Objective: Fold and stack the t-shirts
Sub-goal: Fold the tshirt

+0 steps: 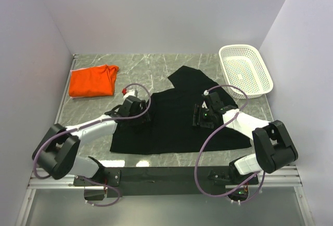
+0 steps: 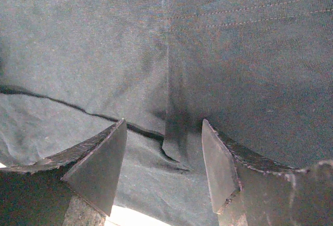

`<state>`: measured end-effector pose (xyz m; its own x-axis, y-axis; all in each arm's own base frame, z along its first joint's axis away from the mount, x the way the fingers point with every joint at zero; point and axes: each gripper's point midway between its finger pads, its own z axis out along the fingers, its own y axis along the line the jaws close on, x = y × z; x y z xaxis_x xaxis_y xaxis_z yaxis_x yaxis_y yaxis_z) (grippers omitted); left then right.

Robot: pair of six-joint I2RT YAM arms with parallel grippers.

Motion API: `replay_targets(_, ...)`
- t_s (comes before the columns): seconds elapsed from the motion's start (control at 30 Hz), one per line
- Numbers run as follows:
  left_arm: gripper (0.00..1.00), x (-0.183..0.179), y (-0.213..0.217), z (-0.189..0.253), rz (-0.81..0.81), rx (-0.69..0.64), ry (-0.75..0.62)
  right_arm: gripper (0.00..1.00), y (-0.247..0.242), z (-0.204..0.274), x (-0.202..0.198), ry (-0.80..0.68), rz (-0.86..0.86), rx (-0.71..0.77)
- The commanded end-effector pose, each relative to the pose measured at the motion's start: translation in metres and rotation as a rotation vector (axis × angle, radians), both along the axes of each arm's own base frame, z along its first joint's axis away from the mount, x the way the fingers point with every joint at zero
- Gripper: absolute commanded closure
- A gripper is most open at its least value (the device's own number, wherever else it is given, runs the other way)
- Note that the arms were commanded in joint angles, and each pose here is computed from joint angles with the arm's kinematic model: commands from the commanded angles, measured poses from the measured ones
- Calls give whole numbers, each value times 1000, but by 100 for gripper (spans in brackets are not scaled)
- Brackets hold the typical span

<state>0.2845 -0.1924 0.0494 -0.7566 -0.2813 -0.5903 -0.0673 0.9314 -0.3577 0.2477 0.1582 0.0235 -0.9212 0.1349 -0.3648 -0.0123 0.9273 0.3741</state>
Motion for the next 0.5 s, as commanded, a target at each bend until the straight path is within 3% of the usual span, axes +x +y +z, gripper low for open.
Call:
replay_targets(0.0, 22, 9, -6, 34, 13, -67, -121, 34, 4, -3, 4, -10, 15, -10)
replay_targets(0.47, 22, -14, -30, 45, -150, -169, -148, 34, 11, -11, 2, 16, 40, -18)
